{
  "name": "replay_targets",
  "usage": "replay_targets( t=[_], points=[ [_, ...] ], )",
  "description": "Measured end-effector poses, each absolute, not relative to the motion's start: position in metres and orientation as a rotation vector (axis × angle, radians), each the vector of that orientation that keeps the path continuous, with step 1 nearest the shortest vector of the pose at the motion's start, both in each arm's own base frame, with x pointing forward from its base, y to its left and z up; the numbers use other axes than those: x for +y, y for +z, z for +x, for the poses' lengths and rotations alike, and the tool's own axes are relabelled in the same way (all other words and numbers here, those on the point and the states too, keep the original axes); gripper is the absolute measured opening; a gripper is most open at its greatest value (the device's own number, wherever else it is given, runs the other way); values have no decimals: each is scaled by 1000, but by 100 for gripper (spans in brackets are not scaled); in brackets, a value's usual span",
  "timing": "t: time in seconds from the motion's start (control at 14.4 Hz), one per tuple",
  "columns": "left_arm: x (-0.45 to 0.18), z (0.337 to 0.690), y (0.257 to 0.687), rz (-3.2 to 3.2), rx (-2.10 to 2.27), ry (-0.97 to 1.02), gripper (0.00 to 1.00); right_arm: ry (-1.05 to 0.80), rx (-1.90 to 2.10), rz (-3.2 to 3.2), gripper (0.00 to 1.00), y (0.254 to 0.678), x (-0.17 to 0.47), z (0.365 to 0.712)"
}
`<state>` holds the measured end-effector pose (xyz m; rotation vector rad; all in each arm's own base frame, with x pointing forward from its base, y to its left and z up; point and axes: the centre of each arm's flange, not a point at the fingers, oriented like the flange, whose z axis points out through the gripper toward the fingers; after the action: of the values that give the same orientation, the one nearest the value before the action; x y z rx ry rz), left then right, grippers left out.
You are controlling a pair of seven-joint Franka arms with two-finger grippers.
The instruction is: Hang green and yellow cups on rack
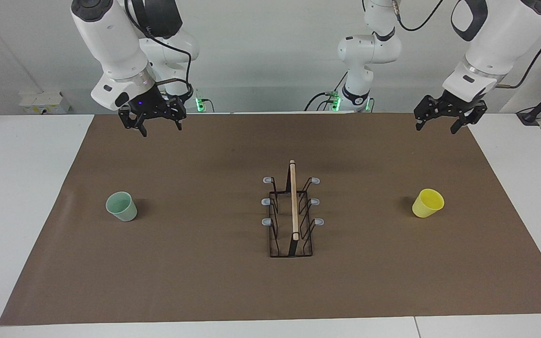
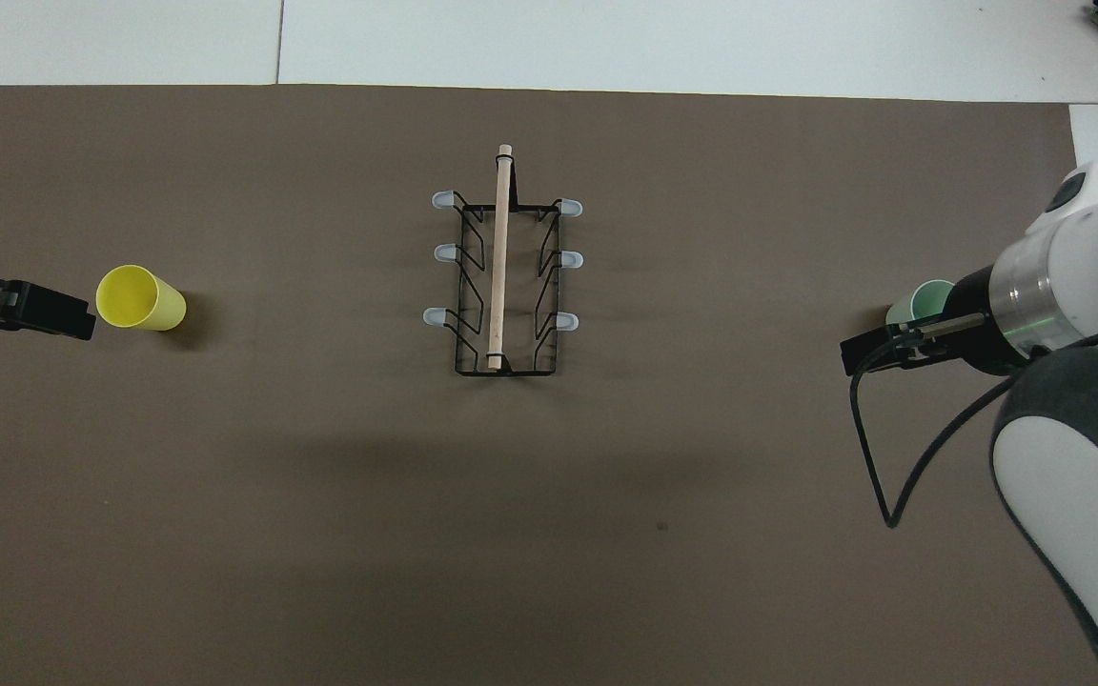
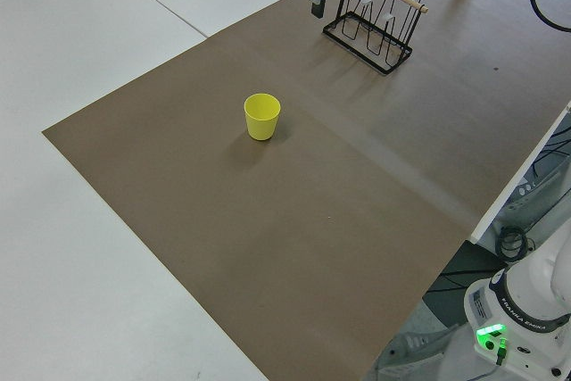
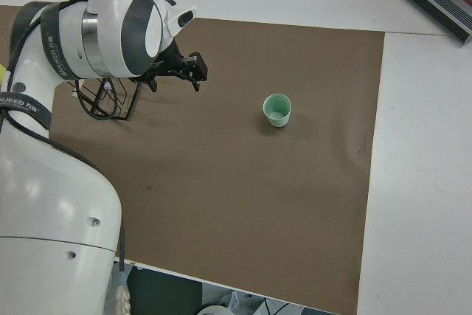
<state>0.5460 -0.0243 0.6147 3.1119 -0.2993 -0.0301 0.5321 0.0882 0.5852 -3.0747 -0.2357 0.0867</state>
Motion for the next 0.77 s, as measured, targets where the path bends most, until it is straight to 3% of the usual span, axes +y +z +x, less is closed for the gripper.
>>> replay_targets(
  t=[0.42, 0.77],
  points=[
    [-22, 555, 604, 3078, -215, -52, 100, 80, -245, -3074, 100, 586, 92, 532],
    [34, 602, 579, 3003, 54, -93, 100, 68, -249, -3074, 100, 586, 93, 533]
  ],
)
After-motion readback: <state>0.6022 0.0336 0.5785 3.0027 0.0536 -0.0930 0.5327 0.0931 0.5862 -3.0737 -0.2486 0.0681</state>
